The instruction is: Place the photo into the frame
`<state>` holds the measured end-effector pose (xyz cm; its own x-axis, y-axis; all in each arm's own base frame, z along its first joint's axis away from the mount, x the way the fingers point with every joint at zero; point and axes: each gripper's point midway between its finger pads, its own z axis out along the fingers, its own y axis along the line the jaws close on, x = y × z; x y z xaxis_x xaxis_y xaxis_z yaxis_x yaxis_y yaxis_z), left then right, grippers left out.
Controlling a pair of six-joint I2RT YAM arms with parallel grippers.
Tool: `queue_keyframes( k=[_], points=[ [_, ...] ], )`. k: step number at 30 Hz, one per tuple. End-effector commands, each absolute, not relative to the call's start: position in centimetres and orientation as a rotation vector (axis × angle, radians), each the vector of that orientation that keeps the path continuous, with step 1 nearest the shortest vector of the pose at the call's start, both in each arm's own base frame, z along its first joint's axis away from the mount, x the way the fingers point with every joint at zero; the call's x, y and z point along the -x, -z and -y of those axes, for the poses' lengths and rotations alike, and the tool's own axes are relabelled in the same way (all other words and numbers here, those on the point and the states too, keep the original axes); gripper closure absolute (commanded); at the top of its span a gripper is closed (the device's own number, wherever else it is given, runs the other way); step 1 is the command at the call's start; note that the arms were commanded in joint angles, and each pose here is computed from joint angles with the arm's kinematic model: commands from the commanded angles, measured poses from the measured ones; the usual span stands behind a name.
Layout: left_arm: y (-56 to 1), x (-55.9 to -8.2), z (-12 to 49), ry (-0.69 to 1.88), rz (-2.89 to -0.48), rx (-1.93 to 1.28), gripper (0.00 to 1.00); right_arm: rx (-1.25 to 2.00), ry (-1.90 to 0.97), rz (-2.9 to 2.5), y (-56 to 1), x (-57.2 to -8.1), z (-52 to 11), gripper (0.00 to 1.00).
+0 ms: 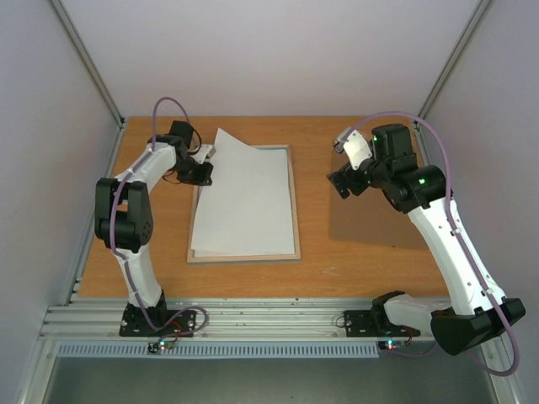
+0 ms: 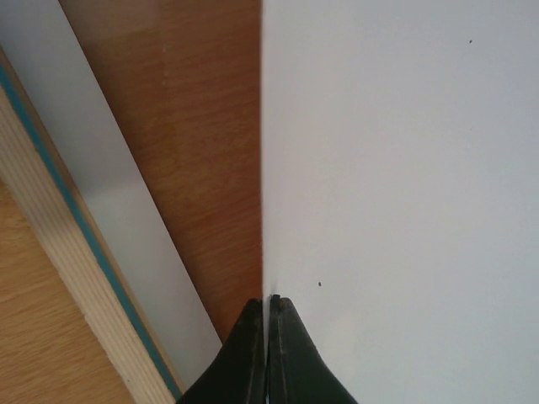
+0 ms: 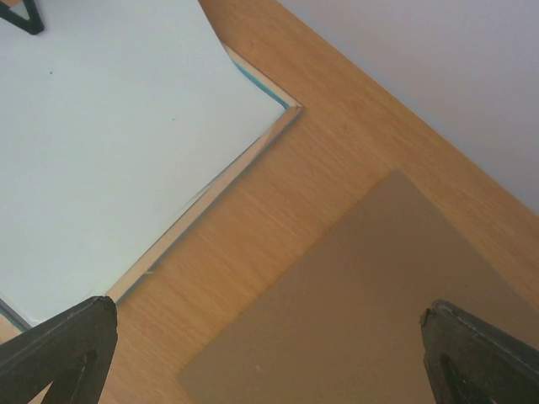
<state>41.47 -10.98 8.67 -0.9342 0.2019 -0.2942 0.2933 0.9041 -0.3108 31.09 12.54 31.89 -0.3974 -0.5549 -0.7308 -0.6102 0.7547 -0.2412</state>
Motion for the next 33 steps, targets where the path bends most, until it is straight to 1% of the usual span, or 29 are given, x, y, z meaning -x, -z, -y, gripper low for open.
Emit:
queue_keyframes(
  k=[1, 15, 16, 17, 20, 22, 25, 29, 30, 31, 33],
  points=[
    [-8.9, -42.5, 10.7, 0.483, -2.789, -0.43, 1.0, 0.855, -0.108, -2.077, -32.3, -31.3, -12.8, 0.01],
    [-7.5, -40.7, 11.8, 0.639, -2.843, -0.259, 1.0, 0.856, -0.125, -2.077, -32.3, -31.3, -13.1, 0.02],
    [-7.4, -40.7, 11.7, 0.626, -2.845, -0.253, 0.97, 0.856, -0.125, -2.078, -32.3, -31.3, -13.0, 0.02],
    [-7.3, -40.8, 11.5, 0.608, -2.846, -0.249, 0.91, 0.856, -0.125, -2.078, -32.3, -31.3, -13.1, 0.02],
    [-7.7, -41.0, 10.8, 0.537, -2.833, -0.255, 0.63, 0.859, -0.124, -2.081, -32.2, -31.3, -13.0, 0.02],
    [-8.2, -41.1, 10.3, 0.49, -2.814, -0.258, 0.5, 0.856, -0.129, -2.082, -32.2, -31.2, -13.1, 0.01],
    [-9.8, -41.2, 9.2, 0.39, -2.769, -0.262, 0.4, 0.854, -0.149, -2.088, -32.1, -31.3, -13.3, 0.02],
    [-11.9, -41.2, 7.2, 0.212, -2.707, -0.274, 0.16, 0.852, -0.183, -2.111, -31.6, -31.4, -13.7, 0.02],
    [-12.2, -41.2, 6.6, 0.165, -2.692, -0.274, 0.08, 0.853, -0.191, -2.116, -31.5, -31.4, -13.8, 0.02],
    [-12.4, -41.1, 6.2, 0.13, -2.682, -0.274, 0.02, 0.854, -0.199, -2.123, -31.3, -31.4, -13.9, 0.01],
    [-13.0, -40.9, 5.9, 0.101, -2.661, -0.293, 0.01, 0.852, -0.218, -2.141, -31.0, -31.4, -14.0, 0.02]
  ],
)
